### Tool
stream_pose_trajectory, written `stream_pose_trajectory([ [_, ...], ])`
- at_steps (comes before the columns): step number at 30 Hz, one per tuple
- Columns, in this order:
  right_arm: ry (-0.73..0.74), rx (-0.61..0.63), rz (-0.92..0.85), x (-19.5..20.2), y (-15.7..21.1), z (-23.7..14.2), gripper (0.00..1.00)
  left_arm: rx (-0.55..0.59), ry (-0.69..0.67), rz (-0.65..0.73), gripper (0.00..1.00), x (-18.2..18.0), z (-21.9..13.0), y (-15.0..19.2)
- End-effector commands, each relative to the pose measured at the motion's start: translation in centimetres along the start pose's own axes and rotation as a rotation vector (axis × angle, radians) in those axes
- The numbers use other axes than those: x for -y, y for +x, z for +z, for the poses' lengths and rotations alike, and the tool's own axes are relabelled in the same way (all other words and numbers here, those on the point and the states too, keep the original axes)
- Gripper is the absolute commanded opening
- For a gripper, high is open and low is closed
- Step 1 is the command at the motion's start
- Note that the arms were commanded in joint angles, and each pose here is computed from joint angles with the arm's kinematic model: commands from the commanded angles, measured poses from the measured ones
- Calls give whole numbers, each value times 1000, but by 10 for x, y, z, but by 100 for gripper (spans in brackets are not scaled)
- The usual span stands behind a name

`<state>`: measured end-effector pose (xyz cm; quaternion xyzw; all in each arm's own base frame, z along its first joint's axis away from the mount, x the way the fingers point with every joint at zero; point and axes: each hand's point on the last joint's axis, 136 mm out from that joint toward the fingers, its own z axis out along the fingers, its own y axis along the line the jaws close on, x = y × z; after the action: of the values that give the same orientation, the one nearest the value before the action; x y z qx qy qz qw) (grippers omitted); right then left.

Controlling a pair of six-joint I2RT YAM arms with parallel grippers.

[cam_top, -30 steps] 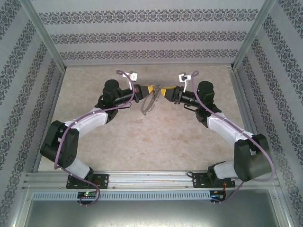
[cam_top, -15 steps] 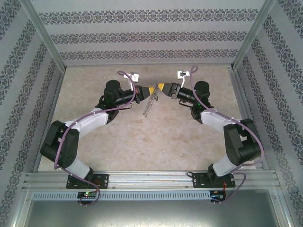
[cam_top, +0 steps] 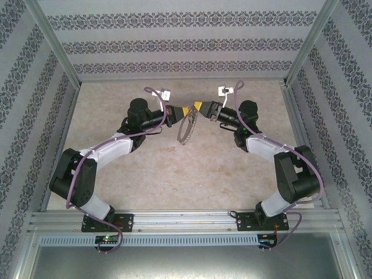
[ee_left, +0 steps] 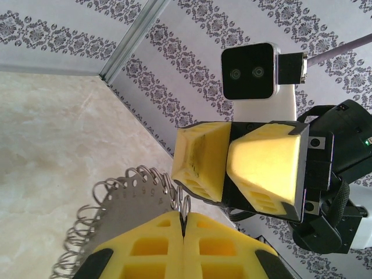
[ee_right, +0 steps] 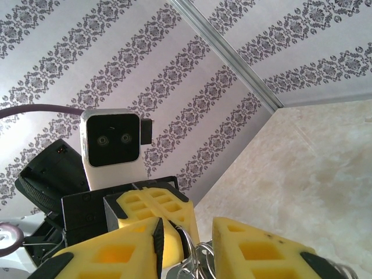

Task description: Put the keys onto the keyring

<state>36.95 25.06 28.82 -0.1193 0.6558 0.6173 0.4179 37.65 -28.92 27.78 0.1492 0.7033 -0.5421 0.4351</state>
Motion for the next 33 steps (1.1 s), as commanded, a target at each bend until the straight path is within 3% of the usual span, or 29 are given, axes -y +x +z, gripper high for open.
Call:
stream_pose_trajectory([
  [1, -43, 11, -41, -15, -1, 3, 30, 46, 45, 74, 0, 27, -3, -19],
  [22, -44, -21, -4, -1, 17, 13, 29, 47, 46, 80, 0, 29, -4, -20],
  [33, -75, -46, -16, -11, 20, 17, 12, 46, 43, 83, 0, 28, -4, -20],
])
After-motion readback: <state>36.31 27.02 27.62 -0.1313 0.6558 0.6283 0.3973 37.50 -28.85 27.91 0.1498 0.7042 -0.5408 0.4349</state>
